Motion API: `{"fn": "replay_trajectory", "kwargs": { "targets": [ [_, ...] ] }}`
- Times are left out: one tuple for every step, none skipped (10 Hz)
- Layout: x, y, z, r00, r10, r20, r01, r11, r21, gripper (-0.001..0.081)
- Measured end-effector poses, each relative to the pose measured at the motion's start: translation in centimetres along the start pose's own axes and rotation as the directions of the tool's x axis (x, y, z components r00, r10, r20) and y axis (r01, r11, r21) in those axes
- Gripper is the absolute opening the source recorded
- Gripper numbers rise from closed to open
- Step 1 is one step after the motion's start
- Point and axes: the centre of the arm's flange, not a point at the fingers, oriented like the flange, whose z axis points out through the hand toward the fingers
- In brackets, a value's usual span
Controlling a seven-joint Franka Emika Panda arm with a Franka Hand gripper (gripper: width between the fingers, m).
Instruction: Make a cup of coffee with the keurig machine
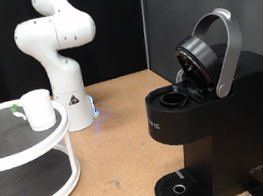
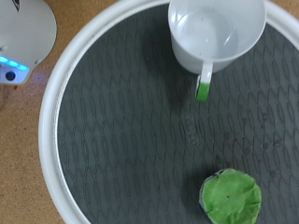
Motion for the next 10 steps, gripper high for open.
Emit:
{"fn": "replay_trajectory", "kwargs": {
  "targets": [
    [-0.1, 0.2, 0.3, 1.0, 0.003, 0.003, -0.003, 1.0, 0.002, 0.0803],
    [-0.1, 0.2, 0.3, 1.0, -0.004, 0.003, 0.004, 1.0, 0.003, 0.0803],
    [0.0, 0.1, 0.4, 0.998, -0.068, 0.004, 0.068, 0.998, 0.009, 0.0803],
    [0.2, 0.1, 0.4, 0.987, -0.159, -0.003, 0.159, 0.987, 0.013, 0.0803],
    [0.4, 0.2, 0.5, 0.969, -0.248, -0.014, 0.248, 0.969, 0.013, 0.0803],
    [0.7, 0.5, 0.6, 0.947, -0.321, -0.026, 0.321, 0.947, 0.003, 0.0803],
    [0.9, 1.1, 0.9, 0.921, -0.389, -0.027, 0.388, 0.921, -0.035, 0.0803],
    [1.0, 1.8, 1.7, 0.901, -0.434, -0.009, 0.433, 0.899, -0.069, 0.0803],
    [1.2, 2.5, 2.6, 0.893, -0.451, 0.009, 0.449, 0.888, -0.095, 0.0803],
    [1.5, 3.0, 3.3, 0.889, -0.458, 0.02, 0.458, 0.883, -0.106, 0.0803]
  ]
}}
